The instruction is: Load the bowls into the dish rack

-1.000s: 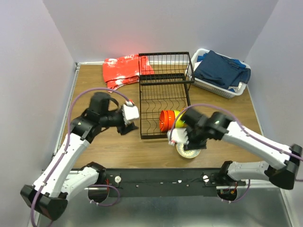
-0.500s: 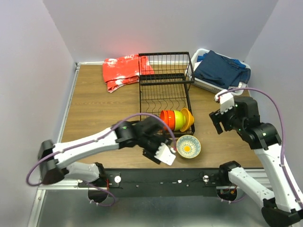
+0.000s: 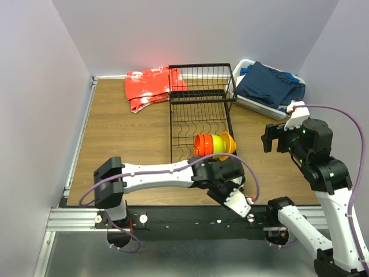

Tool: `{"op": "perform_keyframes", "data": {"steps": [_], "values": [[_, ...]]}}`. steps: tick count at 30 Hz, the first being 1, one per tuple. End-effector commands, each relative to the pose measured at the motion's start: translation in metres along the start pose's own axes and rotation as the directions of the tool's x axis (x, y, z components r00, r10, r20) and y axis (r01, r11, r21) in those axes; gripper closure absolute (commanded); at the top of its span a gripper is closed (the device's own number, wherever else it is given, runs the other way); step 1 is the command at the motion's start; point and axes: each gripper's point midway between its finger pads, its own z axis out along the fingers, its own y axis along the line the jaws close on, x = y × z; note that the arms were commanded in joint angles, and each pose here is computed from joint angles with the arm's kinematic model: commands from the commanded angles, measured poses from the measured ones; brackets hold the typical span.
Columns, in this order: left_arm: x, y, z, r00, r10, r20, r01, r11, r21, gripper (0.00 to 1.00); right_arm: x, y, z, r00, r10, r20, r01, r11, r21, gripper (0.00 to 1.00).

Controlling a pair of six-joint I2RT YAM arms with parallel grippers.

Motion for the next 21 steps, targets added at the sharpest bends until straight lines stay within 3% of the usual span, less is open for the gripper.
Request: {"op": "perform_keyframes", "data": {"steps": [1,9,21], "values": [[-0.014,0.009,0.012,0.998,-0.065,-0.010,0.065,0.998,0.019,0.53,0.000,-0.008,-0.006,0.998,0.038,0.047,-0.040,0.998,0.039,0.00],[0.009,-0.002,0.028,0.991,-0.105,-0.079,0.109,0.993,0.047,0.59,-0.006,-0.014,-0.007,0.997,0.029,0.070,-0.033,0.998,0.058,0.00],[0.029,0.016,0.054,0.974,-0.187,-0.126,0.181,0.982,-0.058,0.57,-0.009,-0.020,-0.007,0.996,0.046,0.073,-0.051,0.996,0.072,0.00]]}}
